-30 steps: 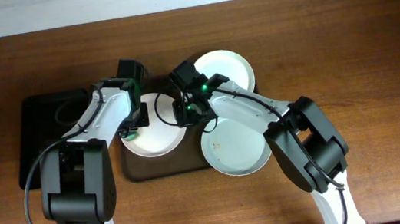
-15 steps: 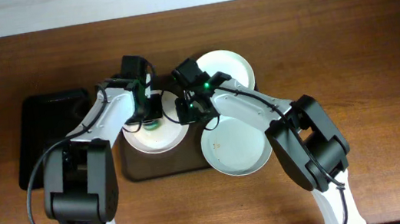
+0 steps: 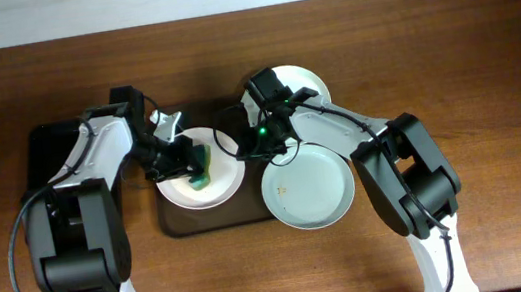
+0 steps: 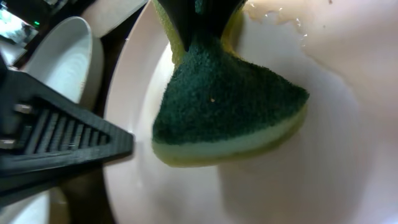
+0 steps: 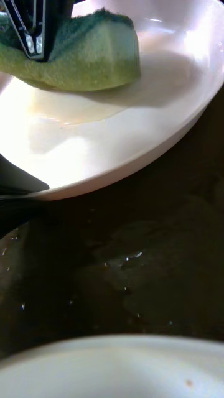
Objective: Clean dirty plates on tray and stack at the side
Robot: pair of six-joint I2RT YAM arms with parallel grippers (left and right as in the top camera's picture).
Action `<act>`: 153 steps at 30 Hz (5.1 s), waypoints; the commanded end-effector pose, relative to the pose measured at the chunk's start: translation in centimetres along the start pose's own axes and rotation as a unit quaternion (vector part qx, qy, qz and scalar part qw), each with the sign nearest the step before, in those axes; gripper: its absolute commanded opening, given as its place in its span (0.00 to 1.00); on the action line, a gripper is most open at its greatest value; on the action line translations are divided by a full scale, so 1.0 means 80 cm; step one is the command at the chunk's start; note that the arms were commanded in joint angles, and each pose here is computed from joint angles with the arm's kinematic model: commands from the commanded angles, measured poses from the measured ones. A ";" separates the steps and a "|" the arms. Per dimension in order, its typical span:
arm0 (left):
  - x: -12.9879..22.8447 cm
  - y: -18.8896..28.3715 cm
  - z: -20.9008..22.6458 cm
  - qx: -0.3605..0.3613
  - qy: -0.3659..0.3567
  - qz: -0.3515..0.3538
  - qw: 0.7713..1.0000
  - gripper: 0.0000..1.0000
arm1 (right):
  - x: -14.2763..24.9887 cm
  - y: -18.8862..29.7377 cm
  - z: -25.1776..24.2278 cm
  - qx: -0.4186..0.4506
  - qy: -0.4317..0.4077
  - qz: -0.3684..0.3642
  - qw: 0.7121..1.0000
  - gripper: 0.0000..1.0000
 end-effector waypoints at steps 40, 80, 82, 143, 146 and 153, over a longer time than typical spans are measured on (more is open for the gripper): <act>-0.093 0.165 -0.019 -0.280 0.108 -0.158 0.941 0.00 | -0.006 0.113 0.014 0.124 0.050 -0.075 0.988 0.04; -0.086 0.145 -0.046 -0.262 0.087 -0.139 0.951 0.00 | 0.030 0.273 0.143 0.612 0.220 -0.394 0.650 0.04; -0.086 0.145 -0.046 -0.262 0.087 -0.139 0.951 0.01 | 0.030 0.273 0.143 0.612 0.220 -0.394 0.650 0.04; -0.087 0.145 -0.046 -0.262 0.085 -0.140 0.951 0.01 | 0.153 0.127 -0.047 0.217 -0.024 0.038 0.975 0.04; -0.087 0.145 -0.046 -0.262 0.085 -0.140 0.951 0.00 | 0.099 0.108 -0.011 0.196 -0.033 -0.081 0.977 0.04; -0.068 0.143 -0.043 -0.269 0.094 -0.108 0.952 0.00 | 0.080 0.052 0.000 0.205 -0.044 -0.138 0.968 0.29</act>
Point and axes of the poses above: each gripper's point midway between its finger pads, its own y axis back along the fingers, its own z axis along the line the jaws close on, x = y × z, the point moved 2 cm from there along y, back along the fingers, and after that the axes turned 2 degrees about y, right-handed, at the moved point
